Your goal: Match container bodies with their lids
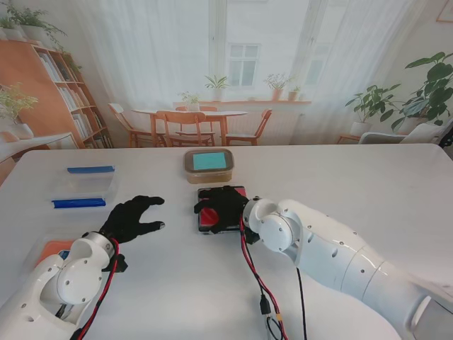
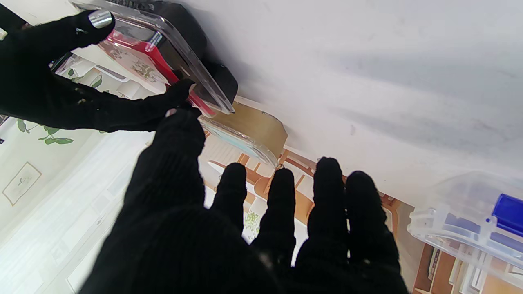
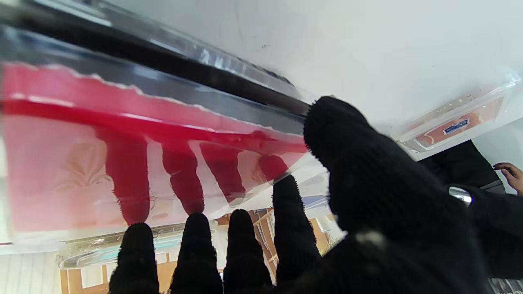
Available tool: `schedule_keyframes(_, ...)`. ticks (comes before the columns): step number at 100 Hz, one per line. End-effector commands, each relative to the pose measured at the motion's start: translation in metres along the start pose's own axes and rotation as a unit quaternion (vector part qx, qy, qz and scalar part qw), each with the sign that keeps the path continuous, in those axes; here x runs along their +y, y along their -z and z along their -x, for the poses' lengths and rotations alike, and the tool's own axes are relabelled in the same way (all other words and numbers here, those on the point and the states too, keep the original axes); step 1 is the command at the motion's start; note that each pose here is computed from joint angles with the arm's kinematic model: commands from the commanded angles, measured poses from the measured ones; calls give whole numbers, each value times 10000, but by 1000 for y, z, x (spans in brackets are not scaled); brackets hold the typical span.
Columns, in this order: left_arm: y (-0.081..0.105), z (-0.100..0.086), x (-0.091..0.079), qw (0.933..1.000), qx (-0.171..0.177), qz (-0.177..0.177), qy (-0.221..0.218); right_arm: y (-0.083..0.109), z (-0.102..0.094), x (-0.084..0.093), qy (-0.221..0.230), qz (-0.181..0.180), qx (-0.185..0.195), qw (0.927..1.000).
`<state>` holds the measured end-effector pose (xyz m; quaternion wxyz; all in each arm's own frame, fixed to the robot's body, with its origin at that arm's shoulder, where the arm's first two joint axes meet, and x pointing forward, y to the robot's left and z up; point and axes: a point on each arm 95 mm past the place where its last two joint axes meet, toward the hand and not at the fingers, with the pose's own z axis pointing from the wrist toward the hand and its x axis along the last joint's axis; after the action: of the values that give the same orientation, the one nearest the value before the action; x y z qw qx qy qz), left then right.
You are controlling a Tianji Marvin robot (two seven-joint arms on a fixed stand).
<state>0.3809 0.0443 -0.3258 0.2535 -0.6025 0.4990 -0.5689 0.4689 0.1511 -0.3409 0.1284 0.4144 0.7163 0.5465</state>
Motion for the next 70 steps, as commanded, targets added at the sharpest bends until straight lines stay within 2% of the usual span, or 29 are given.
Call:
schedule_keyframes(1, 0, 1, 3, 10000, -22, 47, 21, -2, 2, 0, 13, -90, -57, 9999)
schedule_keyframes(70, -5, 0, 2, 9999, 2, 63, 80, 4, 11, -3, 204, -257, -420, 9986)
